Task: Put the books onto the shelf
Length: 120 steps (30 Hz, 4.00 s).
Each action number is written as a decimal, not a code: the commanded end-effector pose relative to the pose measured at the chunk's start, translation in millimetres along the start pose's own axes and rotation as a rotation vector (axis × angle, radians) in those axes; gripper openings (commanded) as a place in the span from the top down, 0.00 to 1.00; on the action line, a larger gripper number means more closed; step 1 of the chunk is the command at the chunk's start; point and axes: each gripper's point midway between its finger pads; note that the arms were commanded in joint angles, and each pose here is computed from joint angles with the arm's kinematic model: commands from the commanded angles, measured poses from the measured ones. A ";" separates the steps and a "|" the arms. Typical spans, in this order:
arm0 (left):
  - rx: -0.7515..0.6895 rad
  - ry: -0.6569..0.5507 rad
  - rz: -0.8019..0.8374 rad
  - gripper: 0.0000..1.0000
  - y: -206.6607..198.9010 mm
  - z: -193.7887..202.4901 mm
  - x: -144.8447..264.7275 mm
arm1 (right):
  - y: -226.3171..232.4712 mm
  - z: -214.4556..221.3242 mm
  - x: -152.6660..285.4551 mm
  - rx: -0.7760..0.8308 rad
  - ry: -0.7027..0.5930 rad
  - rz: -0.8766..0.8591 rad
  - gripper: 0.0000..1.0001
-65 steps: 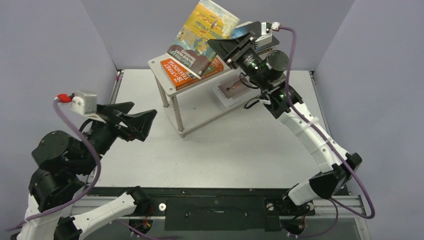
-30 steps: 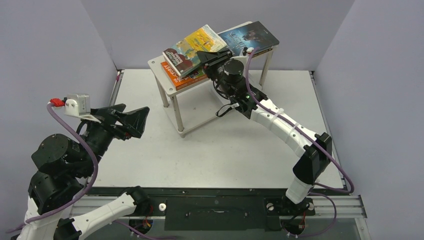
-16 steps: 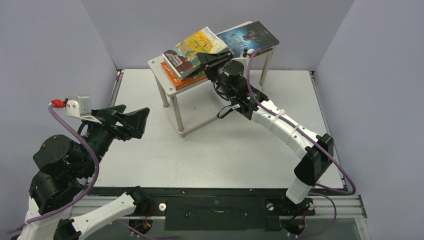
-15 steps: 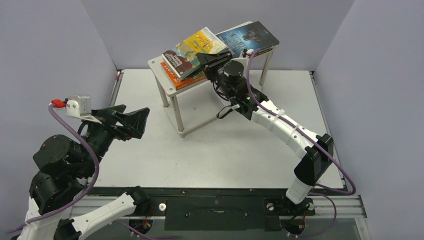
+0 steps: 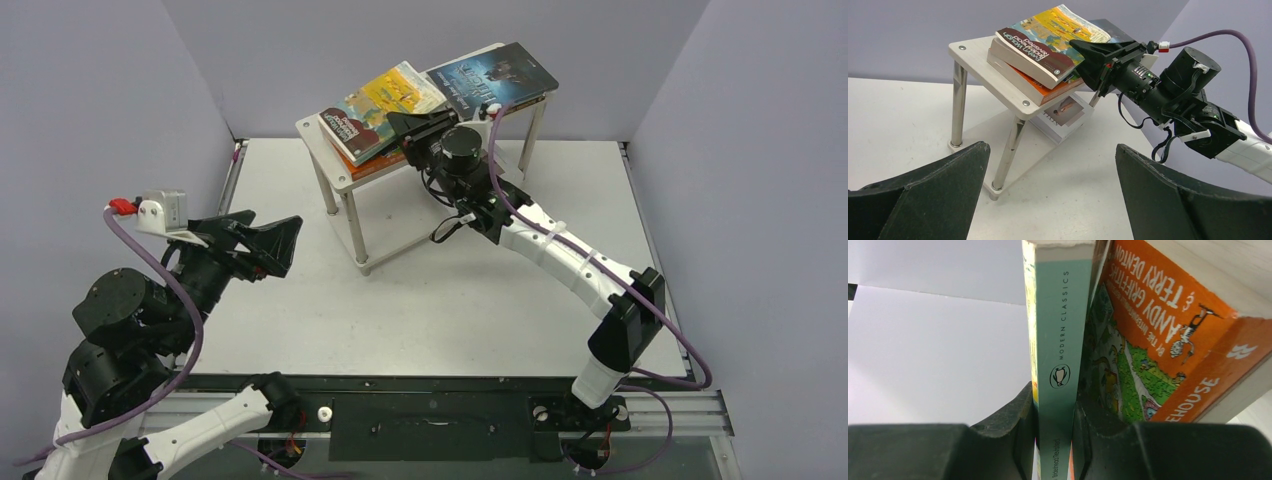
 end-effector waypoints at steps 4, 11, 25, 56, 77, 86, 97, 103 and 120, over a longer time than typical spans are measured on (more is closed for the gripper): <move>0.030 -0.044 0.004 0.04 -1.2 -10.9 1.0 | 53.3 -1.9 18.6 -0.087 0.020 -0.155 0.80; 0.035 -0.045 0.004 0.04 -0.6 -10.4 2.1 | 54.1 -0.5 20.8 -0.081 0.030 -0.144 0.38; 0.037 -0.046 0.011 0.04 -3.2 -8.9 -1.4 | 47.4 -3.0 31.8 -0.067 0.043 -0.058 0.29; -0.054 0.081 -0.020 0.04 -9.2 26.1 -31.0 | 26.8 6.1 48.3 -0.039 0.115 -0.010 0.29; -0.084 0.276 -0.166 0.04 -21.8 62.3 -99.9 | 25.5 8.8 46.8 -0.047 0.131 -0.020 0.29; -0.073 0.265 -0.272 0.00 4.1 61.1 -132.8 | 27.5 14.1 44.4 -0.054 0.149 -0.028 0.29; -0.034 0.245 -0.272 0.05 15.4 59.5 -151.9 | 26.7 17.7 43.1 -0.061 0.165 -0.030 0.29; -0.047 0.251 -0.282 0.05 21.8 62.9 -162.3 | 22.9 18.2 46.3 -0.057 0.173 -0.021 0.30; 0.030 0.225 -0.155 0.04 0.4 42.4 -140.5 | 4.9 7.4 53.8 -0.026 0.171 0.014 0.34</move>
Point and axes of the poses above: each gripper's point midway between its finger pads, its own x axis back along the fingers, its own y axis along the line the jaws close on, z = x × y, and after that the axes turned 7 degrees about -x, right-handed
